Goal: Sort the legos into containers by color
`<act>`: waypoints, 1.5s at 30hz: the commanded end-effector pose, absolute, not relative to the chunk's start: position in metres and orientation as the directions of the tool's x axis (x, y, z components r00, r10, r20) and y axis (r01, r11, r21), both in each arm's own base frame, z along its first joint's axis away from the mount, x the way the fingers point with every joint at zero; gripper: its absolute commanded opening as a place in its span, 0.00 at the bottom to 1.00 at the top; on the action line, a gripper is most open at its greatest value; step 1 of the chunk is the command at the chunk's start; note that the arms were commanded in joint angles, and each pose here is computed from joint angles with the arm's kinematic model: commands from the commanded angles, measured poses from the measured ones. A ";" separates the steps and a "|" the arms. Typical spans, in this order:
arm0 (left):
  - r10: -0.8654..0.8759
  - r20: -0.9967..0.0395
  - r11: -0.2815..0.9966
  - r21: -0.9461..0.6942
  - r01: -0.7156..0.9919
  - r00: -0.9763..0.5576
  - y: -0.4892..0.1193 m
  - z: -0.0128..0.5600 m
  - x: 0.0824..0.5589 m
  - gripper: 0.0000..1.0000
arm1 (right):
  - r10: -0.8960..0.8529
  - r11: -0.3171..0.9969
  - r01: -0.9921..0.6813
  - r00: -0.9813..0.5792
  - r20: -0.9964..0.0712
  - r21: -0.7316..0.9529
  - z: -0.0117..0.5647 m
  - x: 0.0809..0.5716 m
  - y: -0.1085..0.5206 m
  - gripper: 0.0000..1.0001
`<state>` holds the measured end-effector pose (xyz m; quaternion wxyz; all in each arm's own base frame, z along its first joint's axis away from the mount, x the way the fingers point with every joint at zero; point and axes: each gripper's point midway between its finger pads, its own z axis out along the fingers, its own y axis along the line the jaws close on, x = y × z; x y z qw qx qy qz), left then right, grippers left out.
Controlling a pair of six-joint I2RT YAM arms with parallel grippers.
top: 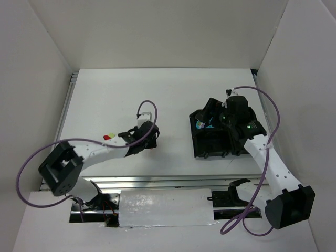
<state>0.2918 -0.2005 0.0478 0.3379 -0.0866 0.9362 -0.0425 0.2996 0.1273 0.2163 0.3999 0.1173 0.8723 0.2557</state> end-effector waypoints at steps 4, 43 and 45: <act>-0.040 -0.895 0.778 -0.307 0.548 -0.444 -0.291 0.159 0.258 0.00 | 0.376 0.663 -0.223 -0.726 -0.575 0.715 0.242 0.272 0.179 1.00; 0.020 -0.993 0.412 -0.096 0.906 -0.115 -0.319 0.245 0.173 0.39 | 0.124 0.533 -0.456 -0.791 -0.599 0.713 0.229 0.173 0.290 0.00; 0.011 -0.992 0.428 -0.112 0.897 -0.129 -0.319 0.245 0.175 0.69 | 0.122 0.518 -0.476 -0.781 -0.612 0.711 0.228 0.172 0.290 0.00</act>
